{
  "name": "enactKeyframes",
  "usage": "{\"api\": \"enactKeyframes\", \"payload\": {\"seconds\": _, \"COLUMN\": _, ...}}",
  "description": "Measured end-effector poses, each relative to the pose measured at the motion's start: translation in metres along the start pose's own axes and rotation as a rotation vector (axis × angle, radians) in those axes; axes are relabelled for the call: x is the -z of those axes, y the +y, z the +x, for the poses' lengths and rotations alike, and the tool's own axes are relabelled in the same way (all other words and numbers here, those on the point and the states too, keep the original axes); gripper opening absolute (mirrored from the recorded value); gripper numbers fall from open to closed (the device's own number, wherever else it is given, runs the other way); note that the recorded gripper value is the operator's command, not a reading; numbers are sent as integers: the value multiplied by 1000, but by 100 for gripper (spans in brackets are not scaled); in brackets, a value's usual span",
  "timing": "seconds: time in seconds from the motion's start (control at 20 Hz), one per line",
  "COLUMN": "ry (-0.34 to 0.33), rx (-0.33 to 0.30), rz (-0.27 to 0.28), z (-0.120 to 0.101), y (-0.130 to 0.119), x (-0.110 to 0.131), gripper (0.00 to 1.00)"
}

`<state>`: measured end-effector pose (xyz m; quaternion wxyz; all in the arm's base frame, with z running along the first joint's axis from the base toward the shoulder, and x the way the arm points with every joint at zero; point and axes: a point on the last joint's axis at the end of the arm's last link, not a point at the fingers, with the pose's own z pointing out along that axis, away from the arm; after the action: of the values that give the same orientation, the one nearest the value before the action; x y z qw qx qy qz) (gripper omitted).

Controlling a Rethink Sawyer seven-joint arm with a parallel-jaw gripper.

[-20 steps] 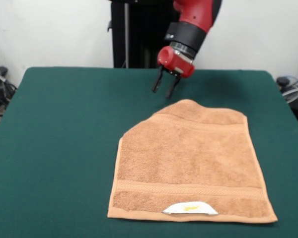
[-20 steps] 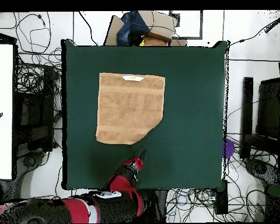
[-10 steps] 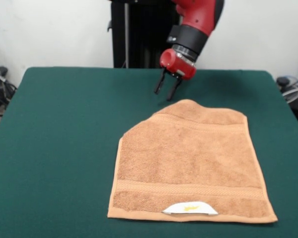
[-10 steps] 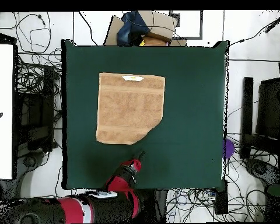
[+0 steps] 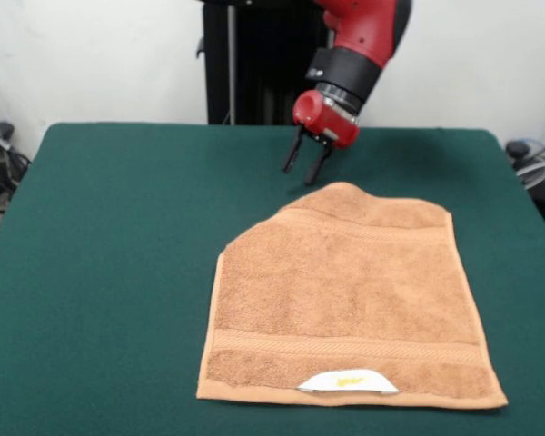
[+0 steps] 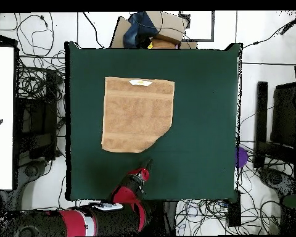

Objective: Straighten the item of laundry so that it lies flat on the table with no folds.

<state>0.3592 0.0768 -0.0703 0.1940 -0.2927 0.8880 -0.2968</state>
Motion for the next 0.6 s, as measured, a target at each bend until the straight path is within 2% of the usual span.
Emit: {"api": "enactKeyframes", "payload": {"seconds": 0.6, "ry": -10, "rx": -6, "rz": 25, "z": -1, "y": 2, "x": -2, "gripper": 100}}
